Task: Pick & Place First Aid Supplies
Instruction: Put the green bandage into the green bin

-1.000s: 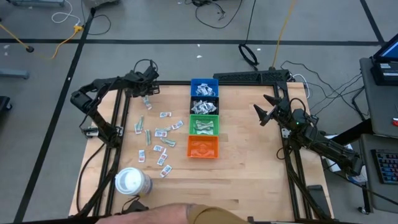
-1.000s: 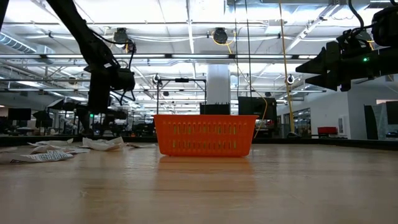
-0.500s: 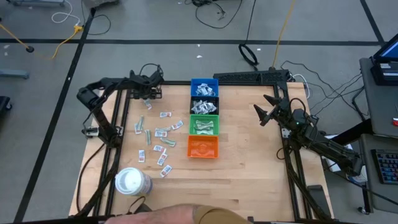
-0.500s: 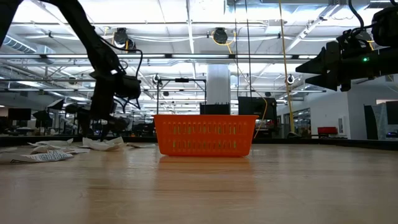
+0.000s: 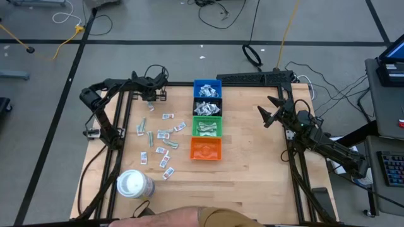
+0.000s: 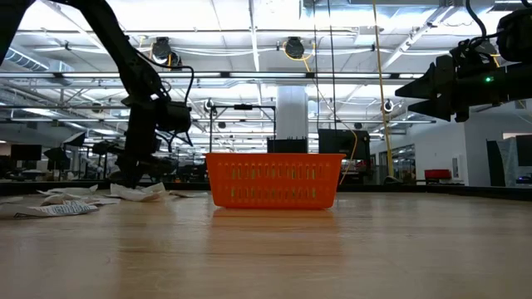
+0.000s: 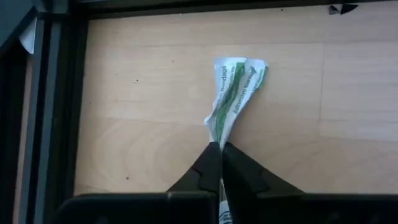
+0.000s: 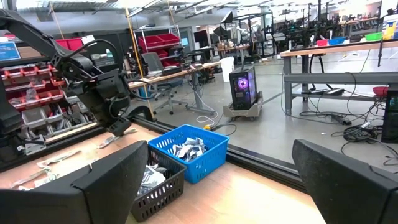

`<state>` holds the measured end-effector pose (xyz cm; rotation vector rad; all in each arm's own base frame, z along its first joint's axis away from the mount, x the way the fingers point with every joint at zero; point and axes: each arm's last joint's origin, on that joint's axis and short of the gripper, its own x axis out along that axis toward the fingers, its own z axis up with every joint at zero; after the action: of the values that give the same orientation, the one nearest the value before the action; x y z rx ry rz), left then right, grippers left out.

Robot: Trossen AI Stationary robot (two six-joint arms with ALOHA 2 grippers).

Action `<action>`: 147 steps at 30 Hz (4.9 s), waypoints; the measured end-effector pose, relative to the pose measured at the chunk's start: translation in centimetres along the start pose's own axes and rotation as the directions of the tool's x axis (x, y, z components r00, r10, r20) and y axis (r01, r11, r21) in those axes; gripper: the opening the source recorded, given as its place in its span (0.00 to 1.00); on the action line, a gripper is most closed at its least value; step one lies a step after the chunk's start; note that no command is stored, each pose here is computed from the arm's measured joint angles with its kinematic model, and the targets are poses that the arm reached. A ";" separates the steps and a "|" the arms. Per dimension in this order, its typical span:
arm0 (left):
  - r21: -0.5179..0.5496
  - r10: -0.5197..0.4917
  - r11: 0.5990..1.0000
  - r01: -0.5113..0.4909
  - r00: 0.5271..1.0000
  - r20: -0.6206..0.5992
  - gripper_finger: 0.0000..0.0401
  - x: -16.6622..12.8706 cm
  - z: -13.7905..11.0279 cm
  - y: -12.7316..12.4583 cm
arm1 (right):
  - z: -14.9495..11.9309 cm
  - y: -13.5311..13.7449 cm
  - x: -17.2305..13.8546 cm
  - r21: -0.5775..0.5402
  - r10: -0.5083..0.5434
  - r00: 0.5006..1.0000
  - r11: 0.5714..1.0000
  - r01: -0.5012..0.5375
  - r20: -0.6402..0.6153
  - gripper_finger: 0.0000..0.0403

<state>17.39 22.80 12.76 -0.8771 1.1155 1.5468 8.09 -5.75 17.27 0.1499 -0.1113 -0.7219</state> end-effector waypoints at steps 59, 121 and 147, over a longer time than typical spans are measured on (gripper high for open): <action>0.927 -0.341 -0.124 0.353 0.863 -0.374 0.00 -21.7 -7.8 -17.7 | 0.0 0.0 0.0 0.000 0.000 1.000 1.000 0.000 0.000 0.98; 0.907 -0.396 -0.214 0.362 0.817 -0.420 0.66 -19.5 -15.0 -14.5 | 0.0 0.0 0.0 0.000 0.000 1.000 1.000 0.000 -0.001 0.98; 0.921 -0.398 -0.265 0.287 0.837 -0.376 0.66 -11.2 -20.8 -8.5 | 0.0 0.0 0.0 0.000 0.000 1.000 1.000 0.000 -0.001 0.98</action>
<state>28.43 0.32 14.61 0.0962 1.3724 -0.1808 8.10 -5.75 17.26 0.1501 -0.1104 -0.7214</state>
